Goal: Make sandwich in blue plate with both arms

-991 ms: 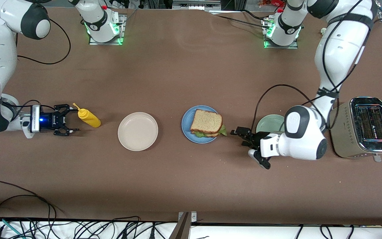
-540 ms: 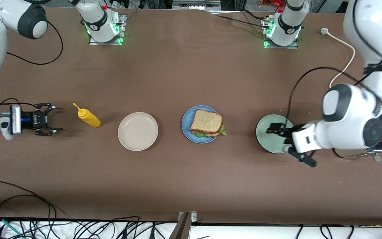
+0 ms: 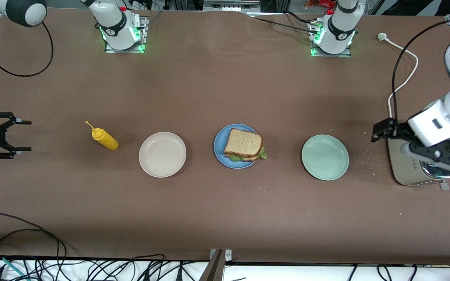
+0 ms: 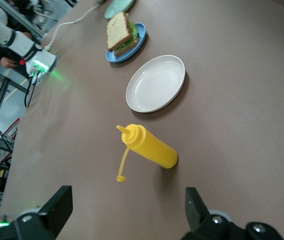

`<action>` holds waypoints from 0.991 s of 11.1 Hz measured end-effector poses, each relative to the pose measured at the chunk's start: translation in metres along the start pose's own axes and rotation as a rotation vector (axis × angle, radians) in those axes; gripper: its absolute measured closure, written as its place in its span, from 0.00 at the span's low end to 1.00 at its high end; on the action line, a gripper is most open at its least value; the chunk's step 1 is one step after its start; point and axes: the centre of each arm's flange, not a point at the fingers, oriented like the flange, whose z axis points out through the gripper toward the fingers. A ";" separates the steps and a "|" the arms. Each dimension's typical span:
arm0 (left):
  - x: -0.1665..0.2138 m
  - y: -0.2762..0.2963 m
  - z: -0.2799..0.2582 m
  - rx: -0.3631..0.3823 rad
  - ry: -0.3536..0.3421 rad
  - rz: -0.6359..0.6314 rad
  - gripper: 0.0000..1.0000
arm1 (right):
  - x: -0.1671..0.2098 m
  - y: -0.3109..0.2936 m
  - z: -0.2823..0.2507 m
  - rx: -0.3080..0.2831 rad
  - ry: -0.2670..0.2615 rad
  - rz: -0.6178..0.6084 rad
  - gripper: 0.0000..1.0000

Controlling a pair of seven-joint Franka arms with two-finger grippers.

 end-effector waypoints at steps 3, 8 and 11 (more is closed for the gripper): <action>-0.040 0.014 -0.036 0.034 0.014 -0.058 0.00 | 0.069 -0.060 -0.026 -0.069 -0.161 0.220 0.00; -0.093 0.031 -0.060 0.055 0.011 -0.076 0.00 | 0.203 -0.166 -0.008 -0.353 -0.461 0.579 0.00; -0.103 0.043 -0.062 0.053 -0.014 -0.063 0.00 | 0.260 -0.202 0.030 -0.549 -0.527 0.717 0.00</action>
